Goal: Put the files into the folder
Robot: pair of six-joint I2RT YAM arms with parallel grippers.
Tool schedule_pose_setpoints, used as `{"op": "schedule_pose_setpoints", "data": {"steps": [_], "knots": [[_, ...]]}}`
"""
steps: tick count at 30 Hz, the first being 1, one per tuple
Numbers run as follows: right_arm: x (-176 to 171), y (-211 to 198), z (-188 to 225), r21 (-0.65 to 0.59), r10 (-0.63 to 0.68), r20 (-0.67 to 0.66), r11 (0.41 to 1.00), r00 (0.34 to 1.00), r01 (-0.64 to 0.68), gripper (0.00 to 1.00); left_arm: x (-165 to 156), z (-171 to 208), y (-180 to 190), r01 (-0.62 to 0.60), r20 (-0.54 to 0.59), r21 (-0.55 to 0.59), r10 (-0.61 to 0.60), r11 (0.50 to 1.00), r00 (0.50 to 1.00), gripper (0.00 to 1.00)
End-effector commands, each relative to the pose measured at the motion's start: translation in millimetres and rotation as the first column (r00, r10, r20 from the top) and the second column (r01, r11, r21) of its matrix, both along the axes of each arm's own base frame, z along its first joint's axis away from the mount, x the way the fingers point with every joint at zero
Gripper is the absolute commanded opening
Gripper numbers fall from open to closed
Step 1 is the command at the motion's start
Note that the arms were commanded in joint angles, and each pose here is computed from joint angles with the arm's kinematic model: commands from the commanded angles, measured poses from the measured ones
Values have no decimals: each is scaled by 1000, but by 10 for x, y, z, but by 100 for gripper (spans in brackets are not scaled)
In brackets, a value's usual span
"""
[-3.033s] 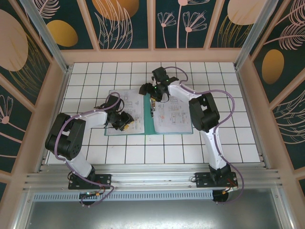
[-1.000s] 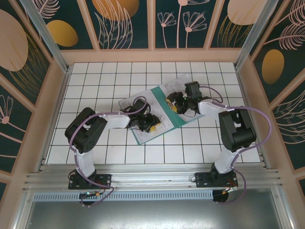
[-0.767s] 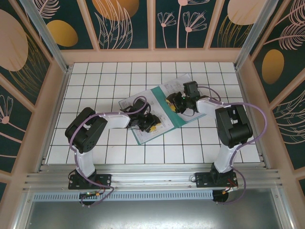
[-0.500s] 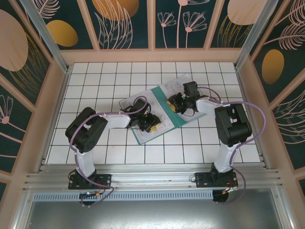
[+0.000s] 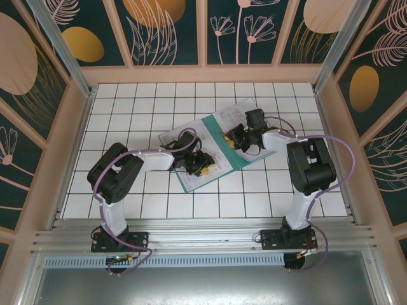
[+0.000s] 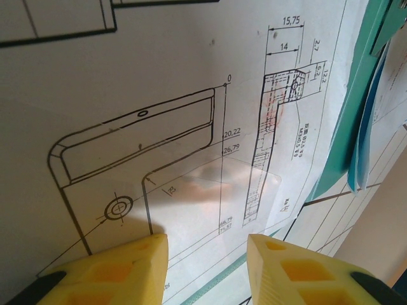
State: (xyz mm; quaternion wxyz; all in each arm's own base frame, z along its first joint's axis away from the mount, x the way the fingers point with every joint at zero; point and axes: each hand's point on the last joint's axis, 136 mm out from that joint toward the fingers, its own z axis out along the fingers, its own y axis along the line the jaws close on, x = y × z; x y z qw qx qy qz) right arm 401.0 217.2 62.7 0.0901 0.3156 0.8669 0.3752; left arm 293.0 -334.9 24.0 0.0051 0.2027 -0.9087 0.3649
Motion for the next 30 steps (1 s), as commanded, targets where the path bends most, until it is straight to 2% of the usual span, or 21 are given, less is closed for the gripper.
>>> {"op": "schedule_pose_setpoints", "data": {"steps": [1, 10, 16, 30], "knots": [[16, -19, 5, 15, -16, -3, 1000, 1000, 16, 24, -111, -199, 90, -3, -64, 69, 7, 998, 998, 39], [-13, -21, -43, 28, -29, -25, 999, 999, 30, 13, -115, -197, 98, -6, -63, 70, 10, 998, 998, 39], [-58, -60, -109, -5, -20, -39, 1000, 999, 20, 0, -114, -193, 104, -10, -61, 72, 14, 997, 998, 39], [-476, -388, -751, -143, 61, -182, 986, 981, -88, 0, -257, -294, 192, -30, -106, 69, 37, 997, 994, 39]]}}
